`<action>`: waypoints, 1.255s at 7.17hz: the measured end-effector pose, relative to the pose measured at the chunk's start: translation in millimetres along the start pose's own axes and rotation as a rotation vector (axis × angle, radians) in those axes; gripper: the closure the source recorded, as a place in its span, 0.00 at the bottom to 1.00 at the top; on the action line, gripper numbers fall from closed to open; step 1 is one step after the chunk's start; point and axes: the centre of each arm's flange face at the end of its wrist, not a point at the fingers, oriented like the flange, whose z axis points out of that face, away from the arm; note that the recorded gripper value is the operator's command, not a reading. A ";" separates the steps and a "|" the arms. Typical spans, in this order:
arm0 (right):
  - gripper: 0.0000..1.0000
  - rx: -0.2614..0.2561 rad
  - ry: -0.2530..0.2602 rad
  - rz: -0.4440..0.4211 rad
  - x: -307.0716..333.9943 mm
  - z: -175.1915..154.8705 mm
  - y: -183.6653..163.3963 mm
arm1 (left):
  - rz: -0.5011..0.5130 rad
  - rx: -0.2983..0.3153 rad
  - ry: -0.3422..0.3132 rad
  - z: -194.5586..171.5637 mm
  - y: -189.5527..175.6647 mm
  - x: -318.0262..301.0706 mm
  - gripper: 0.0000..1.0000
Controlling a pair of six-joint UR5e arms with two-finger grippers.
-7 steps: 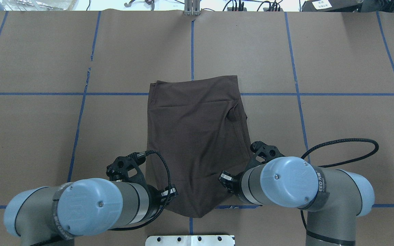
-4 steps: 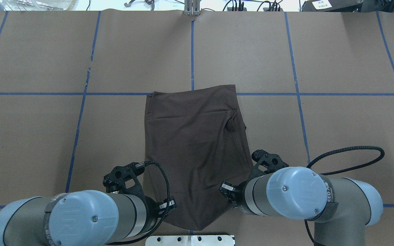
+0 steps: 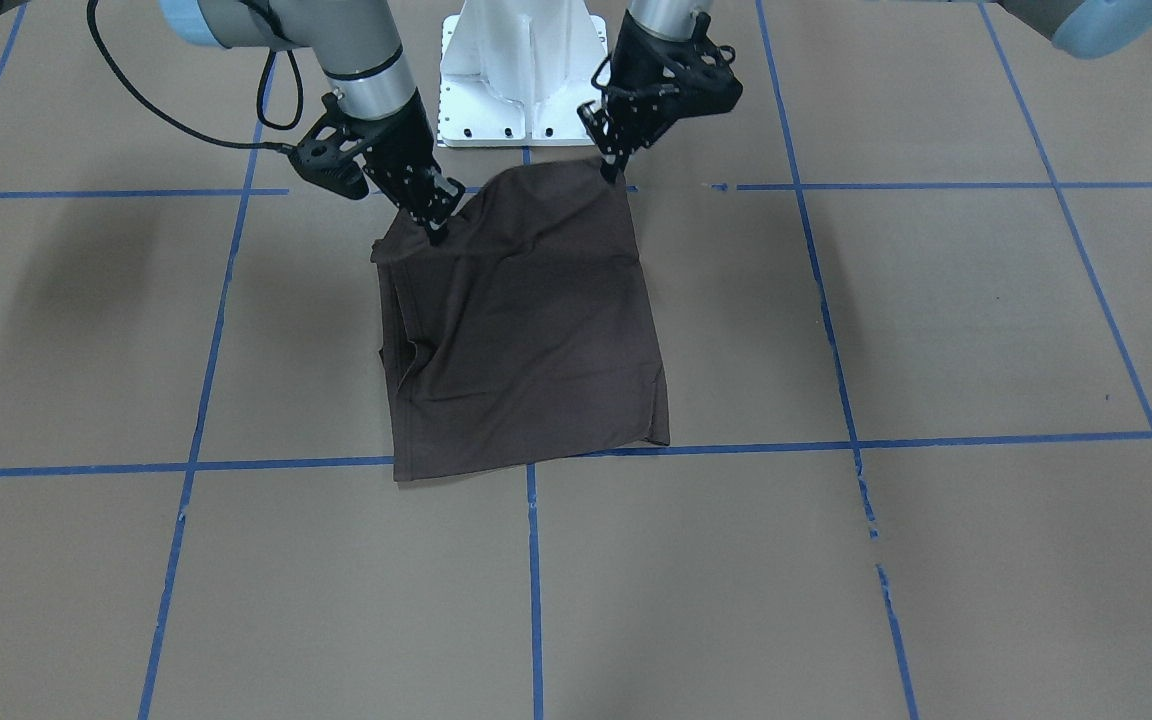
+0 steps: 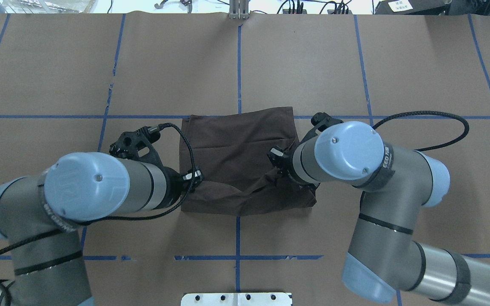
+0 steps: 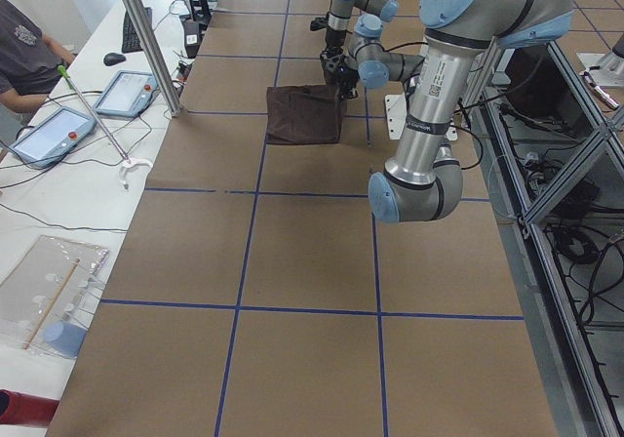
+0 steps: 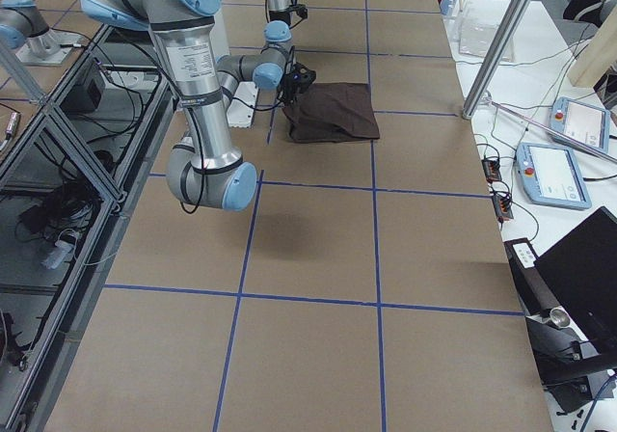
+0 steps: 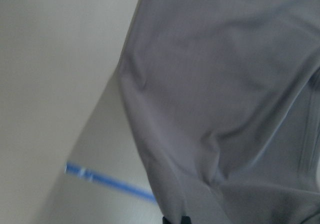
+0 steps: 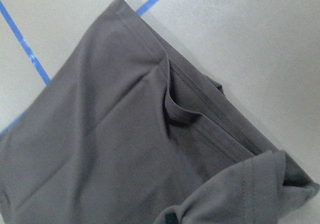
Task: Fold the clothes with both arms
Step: 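Lay the folded edge onto the shirt's far half with both grippers and release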
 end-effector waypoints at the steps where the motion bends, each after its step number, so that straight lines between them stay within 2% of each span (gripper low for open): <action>1: 1.00 0.023 -0.011 0.030 -27.5 20.5 -27.5 | -0.006 0.043 0.015 28.1 -32.6 7.6 1.00; 3: 1.00 0.049 -0.039 0.059 -61.8 76.5 -69.1 | -0.004 0.096 0.034 64.9 -77.2 14.2 1.00; 4: 1.00 0.058 -0.041 0.069 -68.7 91.6 -83.8 | -0.005 0.113 0.034 73.4 -91.9 15.5 1.00; 6: 1.00 0.053 -0.036 0.088 -72.8 95.4 -104.0 | 0.007 0.137 0.035 94.0 -114.1 12.7 1.00; 7: 0.66 0.051 -0.035 0.092 -73.7 94.5 -108.3 | 0.011 0.142 0.035 104.9 -121.0 8.9 1.00; 8: 0.01 0.050 -0.036 0.092 -76.3 93.7 -109.1 | 0.012 0.145 0.034 111.0 -124.2 6.6 0.65; 9: 0.00 0.052 -0.033 0.088 -84.9 96.4 -108.9 | 0.009 0.151 0.033 112.7 -129.5 6.3 0.01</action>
